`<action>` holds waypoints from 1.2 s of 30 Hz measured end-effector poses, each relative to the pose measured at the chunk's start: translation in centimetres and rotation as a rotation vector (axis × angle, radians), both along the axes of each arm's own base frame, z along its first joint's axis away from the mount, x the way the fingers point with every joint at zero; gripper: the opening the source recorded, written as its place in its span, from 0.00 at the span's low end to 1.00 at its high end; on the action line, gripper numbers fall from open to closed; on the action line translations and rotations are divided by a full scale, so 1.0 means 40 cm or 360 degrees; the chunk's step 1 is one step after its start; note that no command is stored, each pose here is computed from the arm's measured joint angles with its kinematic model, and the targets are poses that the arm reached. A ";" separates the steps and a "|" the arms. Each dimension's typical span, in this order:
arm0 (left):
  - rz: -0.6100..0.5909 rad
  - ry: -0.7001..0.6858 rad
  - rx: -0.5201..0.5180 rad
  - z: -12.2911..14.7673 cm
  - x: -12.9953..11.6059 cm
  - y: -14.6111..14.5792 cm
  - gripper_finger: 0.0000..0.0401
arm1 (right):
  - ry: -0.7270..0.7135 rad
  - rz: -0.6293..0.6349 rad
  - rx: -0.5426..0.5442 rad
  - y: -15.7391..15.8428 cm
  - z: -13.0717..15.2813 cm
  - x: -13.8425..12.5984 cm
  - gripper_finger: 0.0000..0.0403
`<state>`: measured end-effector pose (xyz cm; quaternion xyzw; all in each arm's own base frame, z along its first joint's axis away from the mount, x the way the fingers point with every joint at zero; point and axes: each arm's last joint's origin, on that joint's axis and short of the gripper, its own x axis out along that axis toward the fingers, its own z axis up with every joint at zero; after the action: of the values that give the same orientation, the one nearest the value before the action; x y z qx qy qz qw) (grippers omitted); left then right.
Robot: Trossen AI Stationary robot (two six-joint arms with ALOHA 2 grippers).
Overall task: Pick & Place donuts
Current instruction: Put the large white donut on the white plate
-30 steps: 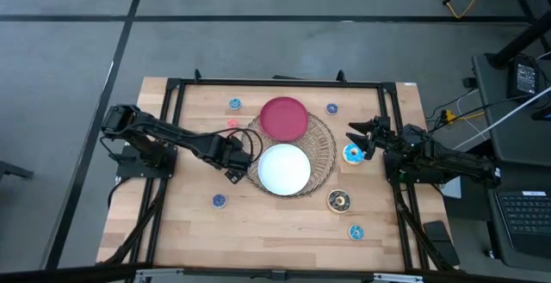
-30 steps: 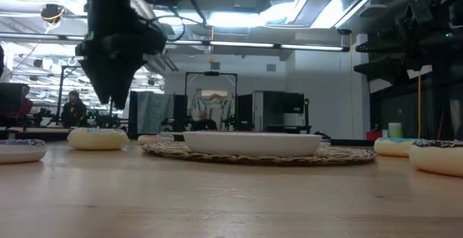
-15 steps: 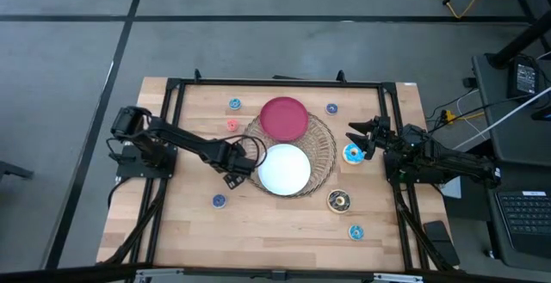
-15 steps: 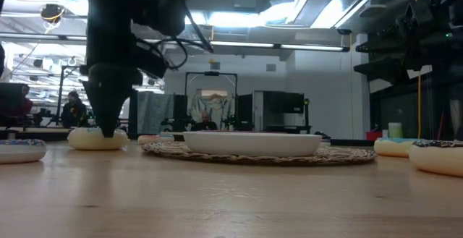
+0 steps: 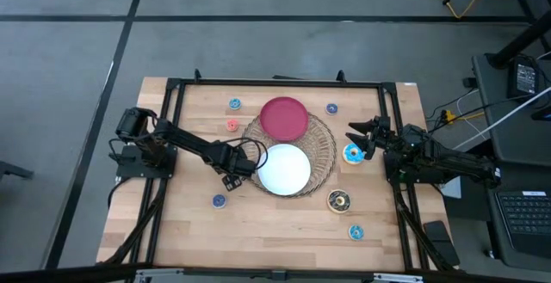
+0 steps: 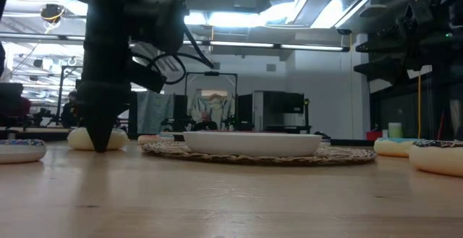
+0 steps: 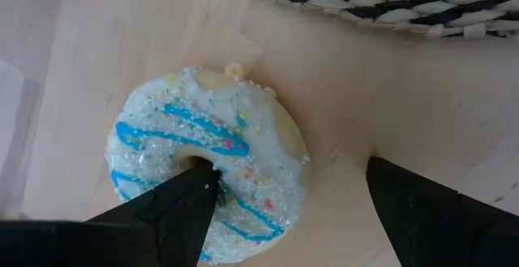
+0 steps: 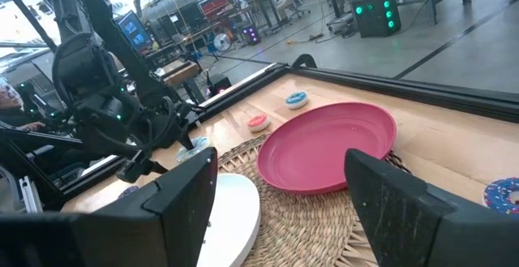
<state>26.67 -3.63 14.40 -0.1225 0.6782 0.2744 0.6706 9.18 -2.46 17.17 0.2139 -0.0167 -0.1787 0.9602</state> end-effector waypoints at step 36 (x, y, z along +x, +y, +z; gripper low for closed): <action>0.0000 -0.0068 -0.0111 0.075 0.010 0.012 0.20 | 0.0001 0.0001 0.0000 0.000 0.000 0.000 0.67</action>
<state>27.05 -3.16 17.39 -0.1516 0.6730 0.2477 0.6802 9.18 -2.46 17.16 0.2140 -0.0163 -0.1786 0.9602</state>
